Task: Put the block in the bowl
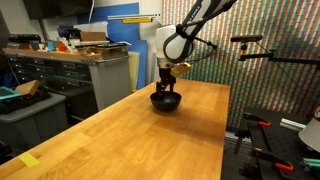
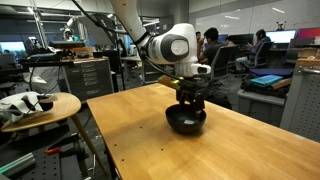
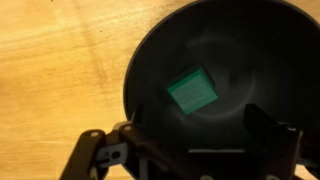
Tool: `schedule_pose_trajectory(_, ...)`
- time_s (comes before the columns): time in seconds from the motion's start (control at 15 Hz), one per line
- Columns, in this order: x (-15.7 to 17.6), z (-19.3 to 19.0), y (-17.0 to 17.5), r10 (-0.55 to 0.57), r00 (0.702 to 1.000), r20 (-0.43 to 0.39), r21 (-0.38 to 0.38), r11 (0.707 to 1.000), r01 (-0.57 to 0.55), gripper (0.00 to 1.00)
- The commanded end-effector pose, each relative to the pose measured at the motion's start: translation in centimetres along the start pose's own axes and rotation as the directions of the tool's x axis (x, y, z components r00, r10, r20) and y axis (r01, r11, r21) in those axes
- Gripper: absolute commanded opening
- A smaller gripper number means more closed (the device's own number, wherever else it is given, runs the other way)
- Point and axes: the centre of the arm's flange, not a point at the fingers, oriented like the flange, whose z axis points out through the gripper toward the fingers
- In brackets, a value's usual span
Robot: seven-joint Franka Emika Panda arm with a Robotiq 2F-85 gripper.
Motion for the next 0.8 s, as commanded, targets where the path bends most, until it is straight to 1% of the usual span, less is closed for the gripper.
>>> schedule_pose_trajectory(0.0,-0.1,-2.7,1.2,0.034,0.999,-0.021,0.02,0.999,-0.033,1.0)
schedule_pose_trajectory(0.27,0.4,-5.0,1.9,0.048,0.998,-0.032,0.057,0.997,-0.046,1.0)
schedule_pose_trajectory(0.53,0.8,-7.5,1.9,0.042,0.999,0.02,0.079,0.996,-0.043,1.0)
schedule_pose_trajectory(0.73,1.3,-9.1,1.3,0.03,0.998,0.053,0.122,0.992,-0.036,1.0)
